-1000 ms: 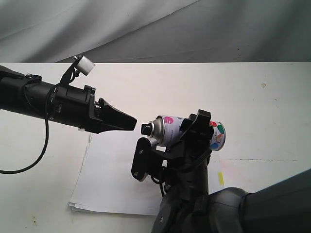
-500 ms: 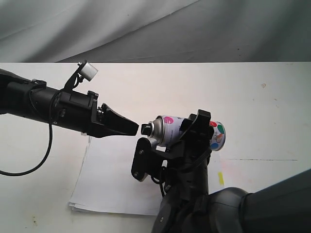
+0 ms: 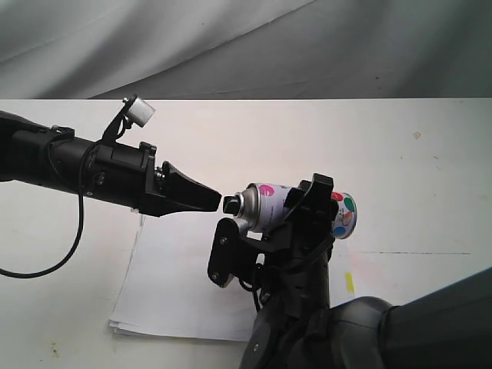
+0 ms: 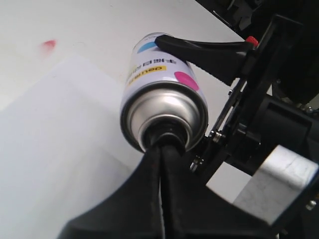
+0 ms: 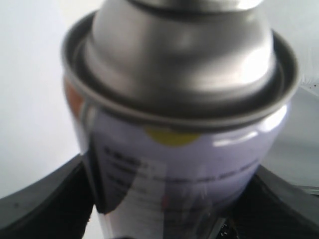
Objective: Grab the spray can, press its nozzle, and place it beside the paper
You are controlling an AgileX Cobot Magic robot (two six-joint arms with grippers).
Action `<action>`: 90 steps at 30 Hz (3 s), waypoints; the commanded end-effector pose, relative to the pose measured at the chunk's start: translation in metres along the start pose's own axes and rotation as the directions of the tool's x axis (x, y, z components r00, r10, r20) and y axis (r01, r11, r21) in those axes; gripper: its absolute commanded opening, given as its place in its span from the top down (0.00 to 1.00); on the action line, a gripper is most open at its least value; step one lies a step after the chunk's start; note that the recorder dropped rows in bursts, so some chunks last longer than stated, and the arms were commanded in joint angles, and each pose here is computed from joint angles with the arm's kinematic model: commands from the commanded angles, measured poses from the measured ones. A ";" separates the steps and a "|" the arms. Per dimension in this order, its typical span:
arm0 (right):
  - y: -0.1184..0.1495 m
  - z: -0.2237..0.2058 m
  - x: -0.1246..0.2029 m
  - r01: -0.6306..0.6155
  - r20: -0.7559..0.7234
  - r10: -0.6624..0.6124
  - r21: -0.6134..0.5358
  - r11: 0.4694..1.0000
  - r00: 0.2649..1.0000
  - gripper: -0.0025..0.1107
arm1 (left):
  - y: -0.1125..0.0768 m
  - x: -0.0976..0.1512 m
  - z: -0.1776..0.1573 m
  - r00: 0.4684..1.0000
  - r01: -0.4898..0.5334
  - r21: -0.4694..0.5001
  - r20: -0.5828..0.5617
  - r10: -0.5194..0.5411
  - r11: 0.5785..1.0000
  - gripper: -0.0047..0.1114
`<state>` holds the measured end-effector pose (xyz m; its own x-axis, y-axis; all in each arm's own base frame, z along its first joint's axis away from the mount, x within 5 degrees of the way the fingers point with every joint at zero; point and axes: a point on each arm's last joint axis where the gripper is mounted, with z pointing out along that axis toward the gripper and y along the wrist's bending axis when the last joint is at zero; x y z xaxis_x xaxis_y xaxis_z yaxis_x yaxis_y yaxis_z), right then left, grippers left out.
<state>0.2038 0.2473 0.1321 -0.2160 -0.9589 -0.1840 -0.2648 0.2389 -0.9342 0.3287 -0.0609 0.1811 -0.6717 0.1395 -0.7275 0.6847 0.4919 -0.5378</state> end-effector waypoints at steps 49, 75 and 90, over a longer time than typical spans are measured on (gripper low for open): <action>-0.009 -0.002 -0.006 0.009 0.048 -0.012 0.069 0.998 0.999 0.98 | -0.016 -0.006 0.003 0.997 -0.068 -0.046 -0.036 0.066 0.997 0.96; -0.009 -0.002 -0.005 -0.002 0.037 -0.001 0.065 0.998 0.999 0.98 | -0.132 -0.003 -0.106 0.909 -0.173 -0.388 0.291 0.298 0.905 0.96; -0.009 -0.002 -0.004 -0.059 0.034 0.057 0.060 0.996 0.998 0.98 | -0.171 0.069 -0.146 0.749 0.040 -0.652 0.521 0.410 0.757 0.96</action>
<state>0.2045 0.2490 0.1317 -0.2063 -0.9535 -0.2196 -0.2489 0.2682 -0.9307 0.1252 -0.0131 0.3016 -0.0855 -0.1112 -0.9901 0.3520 0.9263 -0.1345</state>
